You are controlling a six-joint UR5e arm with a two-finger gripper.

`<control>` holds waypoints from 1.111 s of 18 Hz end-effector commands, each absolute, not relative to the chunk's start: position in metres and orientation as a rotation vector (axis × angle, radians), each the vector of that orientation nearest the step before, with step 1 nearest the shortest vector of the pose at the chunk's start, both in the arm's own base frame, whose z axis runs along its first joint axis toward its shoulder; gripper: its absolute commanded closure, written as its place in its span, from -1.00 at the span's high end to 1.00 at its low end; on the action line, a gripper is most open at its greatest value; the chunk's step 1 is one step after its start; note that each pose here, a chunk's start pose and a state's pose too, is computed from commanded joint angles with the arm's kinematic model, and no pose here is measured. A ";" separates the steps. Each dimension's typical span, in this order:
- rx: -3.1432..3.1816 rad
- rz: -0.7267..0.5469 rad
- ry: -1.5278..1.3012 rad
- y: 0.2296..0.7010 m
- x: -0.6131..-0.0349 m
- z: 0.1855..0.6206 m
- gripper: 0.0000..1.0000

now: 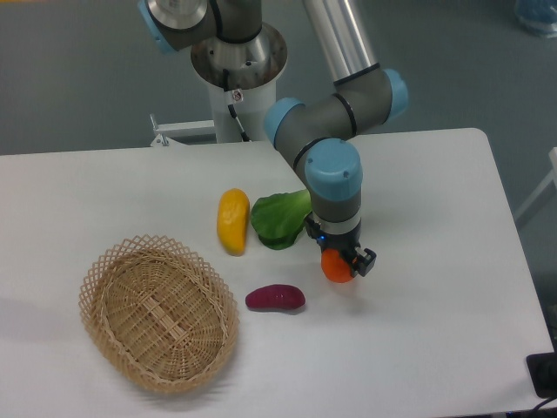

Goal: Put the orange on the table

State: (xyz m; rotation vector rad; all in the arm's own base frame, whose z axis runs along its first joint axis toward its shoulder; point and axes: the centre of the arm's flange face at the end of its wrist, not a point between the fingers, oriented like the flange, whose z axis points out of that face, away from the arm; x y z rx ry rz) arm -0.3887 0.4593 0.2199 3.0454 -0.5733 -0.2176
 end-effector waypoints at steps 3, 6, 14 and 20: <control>3.045 -0.235 -0.572 0.459 -0.389 0.229 1.00; 3.053 -0.262 -0.560 0.451 -0.396 0.249 1.00; 3.125 -0.350 -0.395 0.420 -0.462 0.299 1.00; 3.182 -0.252 -0.396 0.427 -0.482 0.321 1.00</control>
